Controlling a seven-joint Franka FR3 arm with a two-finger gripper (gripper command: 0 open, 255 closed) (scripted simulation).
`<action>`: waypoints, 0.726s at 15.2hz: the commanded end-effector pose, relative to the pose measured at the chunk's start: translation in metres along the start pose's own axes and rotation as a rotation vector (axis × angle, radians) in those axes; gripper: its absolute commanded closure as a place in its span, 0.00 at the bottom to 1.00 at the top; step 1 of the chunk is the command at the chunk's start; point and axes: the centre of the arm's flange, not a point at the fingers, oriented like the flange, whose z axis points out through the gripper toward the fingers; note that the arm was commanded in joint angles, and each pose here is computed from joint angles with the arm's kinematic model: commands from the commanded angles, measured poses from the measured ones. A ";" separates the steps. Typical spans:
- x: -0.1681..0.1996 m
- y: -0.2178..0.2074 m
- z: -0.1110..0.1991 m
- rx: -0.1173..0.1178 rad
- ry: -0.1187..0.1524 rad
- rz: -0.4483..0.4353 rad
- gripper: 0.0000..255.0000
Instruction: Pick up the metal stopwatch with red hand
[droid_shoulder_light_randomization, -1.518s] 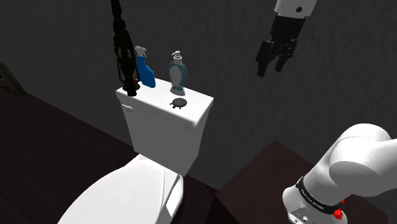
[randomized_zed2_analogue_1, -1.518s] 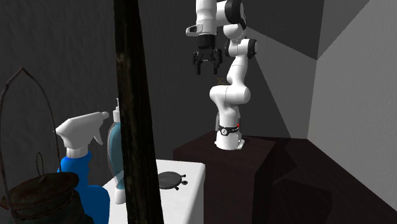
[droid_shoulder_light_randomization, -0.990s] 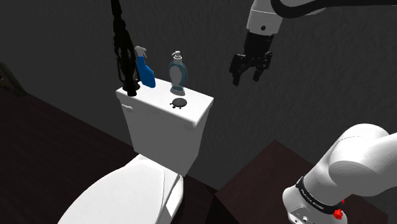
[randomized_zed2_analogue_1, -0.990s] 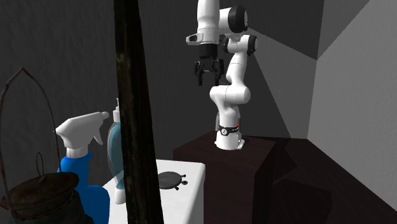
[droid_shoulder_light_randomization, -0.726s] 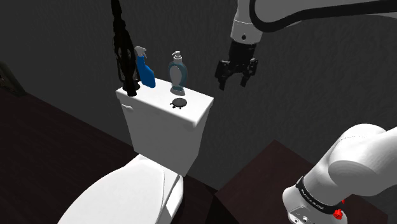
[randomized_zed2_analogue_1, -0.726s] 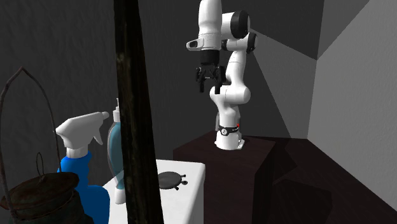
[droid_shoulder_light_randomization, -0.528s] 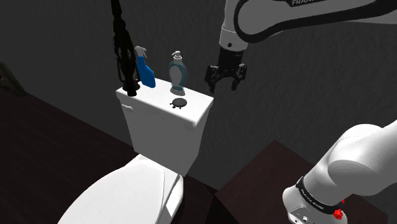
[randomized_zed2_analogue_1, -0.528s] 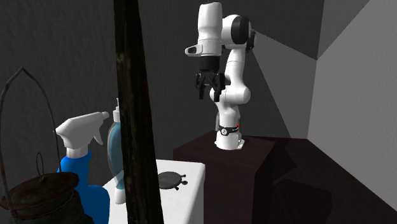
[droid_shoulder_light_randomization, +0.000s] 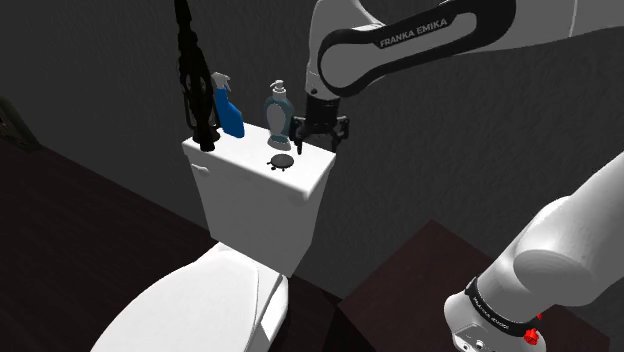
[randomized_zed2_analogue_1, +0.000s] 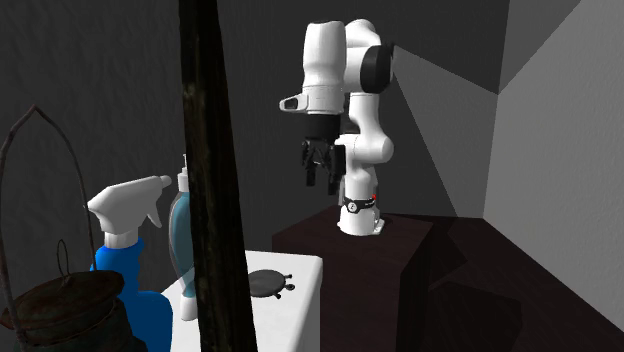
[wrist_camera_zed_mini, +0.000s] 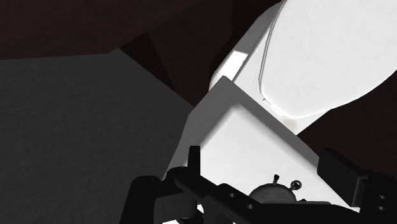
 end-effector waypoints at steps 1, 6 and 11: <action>0.014 -0.018 0.015 0.002 0.005 0.038 0.00; 0.051 -0.054 0.054 0.002 0.019 0.128 0.00; 0.093 -0.087 0.091 0.002 0.032 0.217 0.00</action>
